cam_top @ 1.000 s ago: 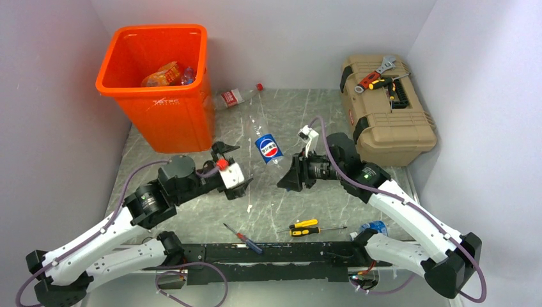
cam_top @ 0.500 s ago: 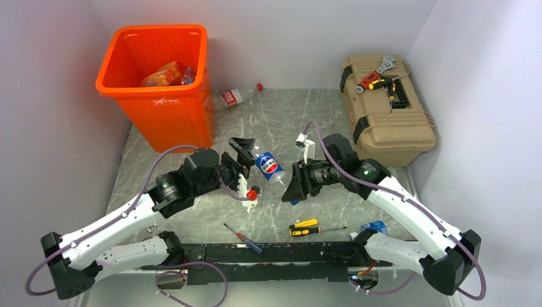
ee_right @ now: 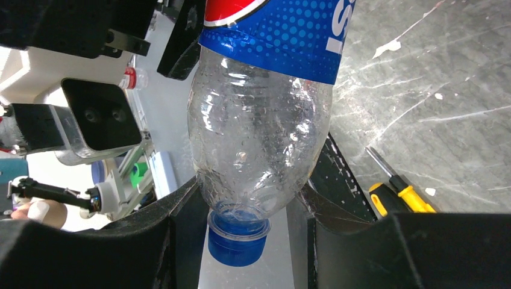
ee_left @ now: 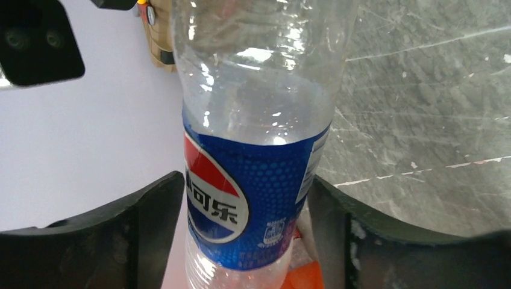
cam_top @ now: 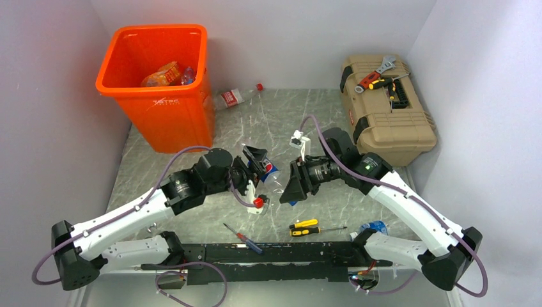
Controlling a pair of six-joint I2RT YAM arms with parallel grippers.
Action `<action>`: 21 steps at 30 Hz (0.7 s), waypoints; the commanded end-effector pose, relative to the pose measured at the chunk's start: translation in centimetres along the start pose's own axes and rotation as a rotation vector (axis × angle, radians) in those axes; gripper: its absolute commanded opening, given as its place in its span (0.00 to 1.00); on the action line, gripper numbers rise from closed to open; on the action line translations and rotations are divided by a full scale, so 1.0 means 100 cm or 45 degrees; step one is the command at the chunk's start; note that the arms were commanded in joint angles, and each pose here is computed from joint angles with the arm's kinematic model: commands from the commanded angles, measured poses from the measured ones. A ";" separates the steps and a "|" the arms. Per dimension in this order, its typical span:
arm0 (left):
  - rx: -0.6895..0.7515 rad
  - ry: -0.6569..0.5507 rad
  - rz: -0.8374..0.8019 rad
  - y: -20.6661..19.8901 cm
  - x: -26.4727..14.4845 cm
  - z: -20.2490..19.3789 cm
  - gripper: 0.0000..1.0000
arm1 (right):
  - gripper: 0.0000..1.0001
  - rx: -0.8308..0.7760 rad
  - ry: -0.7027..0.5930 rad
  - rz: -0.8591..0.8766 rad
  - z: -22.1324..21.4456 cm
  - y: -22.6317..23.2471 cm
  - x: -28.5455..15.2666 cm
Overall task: Put the plastic bottles in the bin
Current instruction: Pick up the plastic bottle at the center of the board.
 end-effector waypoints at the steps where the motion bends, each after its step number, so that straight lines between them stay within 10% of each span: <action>1: -0.027 -0.050 0.056 0.006 0.002 0.006 0.70 | 0.00 -0.083 -0.038 0.048 0.012 0.012 -0.009; 7: -0.091 -0.067 0.095 0.010 -0.002 0.008 0.51 | 0.00 -0.107 -0.066 0.046 0.019 0.021 -0.018; 13: -0.186 -0.091 0.105 0.010 -0.005 0.010 0.46 | 0.98 -0.173 -0.159 0.037 0.032 0.037 -0.035; 21: -0.602 -0.254 0.110 -0.002 -0.007 0.019 0.45 | 1.00 -0.426 -0.509 -0.180 0.054 0.068 -0.084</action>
Point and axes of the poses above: each gripper's point midway between its finger pads, its own x axis out along the fingers, its own y axis along the line the jaws close on, z = x × y, the point moved 10 cm from there along -x, back along the fingers, and after that the axes turned 15 degrees about -x, right-handed, at the moved point
